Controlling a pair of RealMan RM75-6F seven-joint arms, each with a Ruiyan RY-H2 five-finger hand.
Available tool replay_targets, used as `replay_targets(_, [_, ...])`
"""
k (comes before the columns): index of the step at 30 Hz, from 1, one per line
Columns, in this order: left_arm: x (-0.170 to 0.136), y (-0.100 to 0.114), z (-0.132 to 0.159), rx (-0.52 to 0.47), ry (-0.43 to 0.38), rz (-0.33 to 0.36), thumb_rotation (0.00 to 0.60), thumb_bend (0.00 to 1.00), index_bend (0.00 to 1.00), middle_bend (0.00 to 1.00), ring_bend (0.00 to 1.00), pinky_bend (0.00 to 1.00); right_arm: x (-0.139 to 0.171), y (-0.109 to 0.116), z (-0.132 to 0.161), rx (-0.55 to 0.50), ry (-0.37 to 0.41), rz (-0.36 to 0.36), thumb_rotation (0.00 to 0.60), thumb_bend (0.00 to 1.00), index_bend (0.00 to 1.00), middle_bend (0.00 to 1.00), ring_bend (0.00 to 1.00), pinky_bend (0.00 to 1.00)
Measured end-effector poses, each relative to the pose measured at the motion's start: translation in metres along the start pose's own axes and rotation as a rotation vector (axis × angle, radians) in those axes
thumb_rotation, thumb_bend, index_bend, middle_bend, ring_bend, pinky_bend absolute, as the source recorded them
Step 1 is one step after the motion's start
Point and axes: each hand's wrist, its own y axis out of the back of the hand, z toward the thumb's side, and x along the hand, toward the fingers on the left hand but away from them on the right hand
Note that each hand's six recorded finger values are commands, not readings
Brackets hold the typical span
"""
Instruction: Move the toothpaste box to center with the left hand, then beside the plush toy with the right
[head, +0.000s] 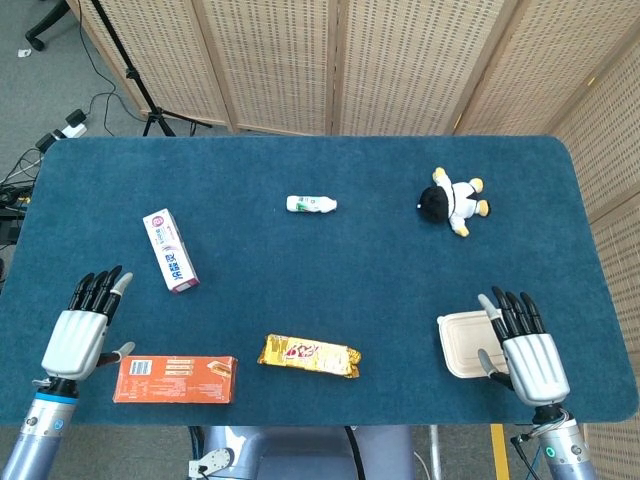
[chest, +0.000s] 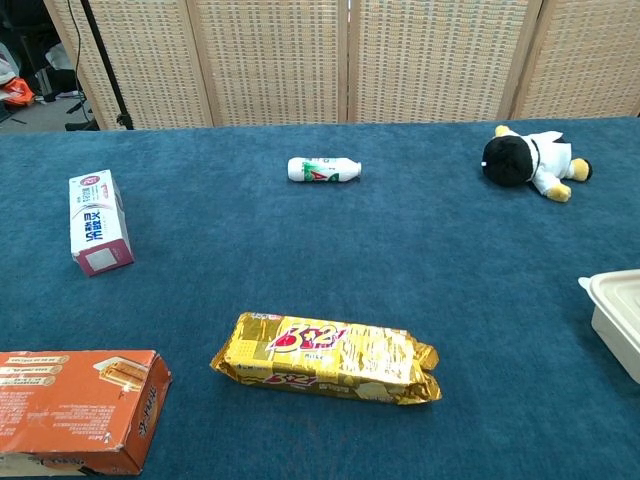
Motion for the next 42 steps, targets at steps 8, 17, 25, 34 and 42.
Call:
replay_targets(8, [0.003, -0.003, 0.003, -0.015, -0.004, -0.019, 0.6, 0.0, 0.0, 0.0, 0.0, 0.0, 0.0, 0.001, -0.001, -0.004, -0.003, -0.004, 0.6, 0.41, 0.04, 0.0, 0.0, 0.0])
replay_targets(17, [0.007, -0.005, 0.004, -0.054, 0.001, -0.048, 0.6, 0.0, 0.0, 0.0, 0.0, 0.0, -0.001, 0.002, -0.003, -0.006, -0.006, -0.006, 0.6, 0.41, 0.04, 0.0, 0.0, 0.0])
replay_targets(25, [0.018, -0.001, 0.0, -0.163, 0.042, -0.121, 0.6, 0.0, 0.0, 0.0, 0.0, 0.0, -0.001, 0.003, -0.003, -0.006, -0.007, -0.009, 0.6, 0.41, 0.04, 0.0, 0.0, 0.0])
replay_targets(34, [0.035, 0.013, -0.004, -0.372, 0.102, -0.226, 0.6, 0.0, 0.0, 0.0, 0.0, 0.0, -0.001, 0.003, -0.003, -0.008, -0.005, -0.01, 0.6, 0.41, 0.04, 0.0, 0.0, 0.0])
replay_targets(42, [0.053, 0.025, -0.011, -0.621, 0.182, -0.29, 0.6, 0.0, 0.0, 0.0, 0.0, 0.0, -0.001, 0.0, -0.001, -0.005, -0.002, 0.001, 0.6, 0.41, 0.04, 0.0, 0.0, 0.0])
